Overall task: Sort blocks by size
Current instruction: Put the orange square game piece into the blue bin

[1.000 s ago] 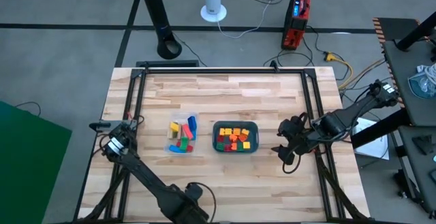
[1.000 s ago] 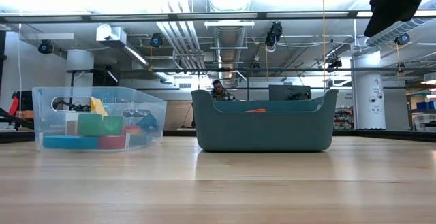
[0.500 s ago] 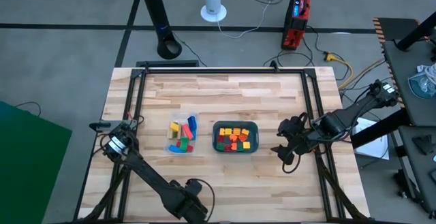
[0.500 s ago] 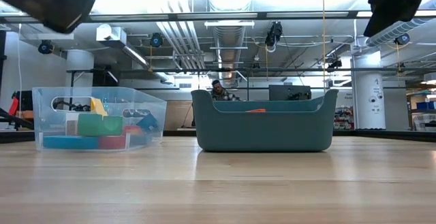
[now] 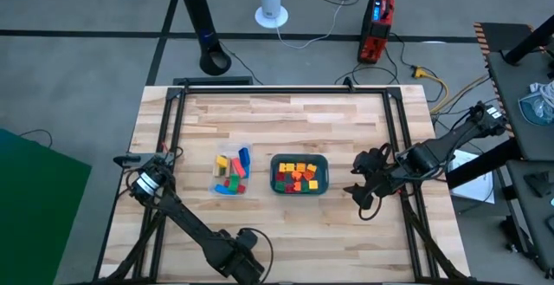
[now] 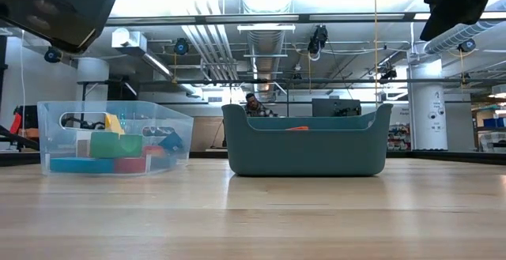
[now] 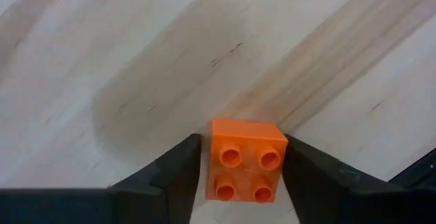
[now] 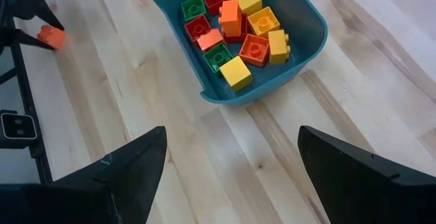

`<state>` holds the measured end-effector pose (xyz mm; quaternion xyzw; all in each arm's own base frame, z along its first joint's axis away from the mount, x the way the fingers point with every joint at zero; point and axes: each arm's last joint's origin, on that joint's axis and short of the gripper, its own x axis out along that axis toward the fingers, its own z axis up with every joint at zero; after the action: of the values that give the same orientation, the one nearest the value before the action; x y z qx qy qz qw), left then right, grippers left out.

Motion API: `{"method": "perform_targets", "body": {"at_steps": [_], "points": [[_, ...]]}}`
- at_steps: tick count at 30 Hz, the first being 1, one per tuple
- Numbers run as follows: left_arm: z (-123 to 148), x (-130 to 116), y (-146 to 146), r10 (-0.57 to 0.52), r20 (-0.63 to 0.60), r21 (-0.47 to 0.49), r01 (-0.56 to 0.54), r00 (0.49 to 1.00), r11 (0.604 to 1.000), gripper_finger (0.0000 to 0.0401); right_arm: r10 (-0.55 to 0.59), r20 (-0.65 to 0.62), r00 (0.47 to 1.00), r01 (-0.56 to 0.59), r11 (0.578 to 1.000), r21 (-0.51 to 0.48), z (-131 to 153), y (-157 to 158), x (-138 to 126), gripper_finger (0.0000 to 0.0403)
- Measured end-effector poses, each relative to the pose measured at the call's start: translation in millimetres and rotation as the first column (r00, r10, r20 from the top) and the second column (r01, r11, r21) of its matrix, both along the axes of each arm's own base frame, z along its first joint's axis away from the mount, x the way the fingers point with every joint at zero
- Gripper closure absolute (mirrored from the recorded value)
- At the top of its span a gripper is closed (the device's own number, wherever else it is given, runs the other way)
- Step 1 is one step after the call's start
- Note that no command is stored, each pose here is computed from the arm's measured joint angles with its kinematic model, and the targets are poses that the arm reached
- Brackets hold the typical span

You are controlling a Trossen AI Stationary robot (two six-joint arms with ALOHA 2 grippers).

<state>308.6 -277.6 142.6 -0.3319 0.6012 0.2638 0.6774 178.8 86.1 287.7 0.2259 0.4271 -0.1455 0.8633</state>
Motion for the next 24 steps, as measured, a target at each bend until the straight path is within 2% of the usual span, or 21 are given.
{"method": "perform_targets", "body": {"at_steps": [5,8,11,14,17,20,22,24], "points": [[4.4,2.6,-2.2,-0.027,0.005,0.004,0.027,1.000,1.000,0.0272,0.000,0.000,1.000,0.000,1.000,0.000,0.0,0.0,0.0,0.0074],[12.9,10.8,-3.2,-0.045,0.044,-0.005,0.045,0.998,0.999,0.0276,0.000,0.001,1.000,0.000,1.000,-0.001,0.0,0.0,0.0,0.0070],[35.5,26.2,-0.8,-0.045,0.140,0.006,0.044,0.989,0.999,0.0276,-0.001,0.001,1.000,0.001,1.000,0.000,0.0,0.0,0.1,0.0070],[70.1,46.9,8.4,-0.080,0.267,0.082,0.060,0.960,0.995,0.0276,-0.002,0.001,1.000,0.002,1.000,0.000,0.1,0.0,0.1,0.0076],[104.1,71.0,35.5,-0.166,0.355,0.253,0.076,0.920,0.964,0.0270,-0.013,0.002,1.000,0.013,1.000,0.008,0.1,-0.1,0.0,0.0083],[122.6,94.6,78.4,-0.264,0.326,0.405,0.118,0.908,0.907,0.0270,-0.020,0.003,1.000,0.020,1.000,0.014,0.1,0.0,0.0,0.0089],[124.5,109.1,110.1,-0.319,0.275,0.454,0.169,0.907,0.875,0.0271,-0.020,0.003,1.000,0.020,1.000,0.013,0.1,0.0,0.0,0.0091],[120.2,121.3,139.6,-0.360,0.235,0.453,0.226,0.903,0.862,0.0271,-0.021,0.003,1.000,0.021,1.000,0.014,0.1,-0.1,0.0,0.0093]]}}
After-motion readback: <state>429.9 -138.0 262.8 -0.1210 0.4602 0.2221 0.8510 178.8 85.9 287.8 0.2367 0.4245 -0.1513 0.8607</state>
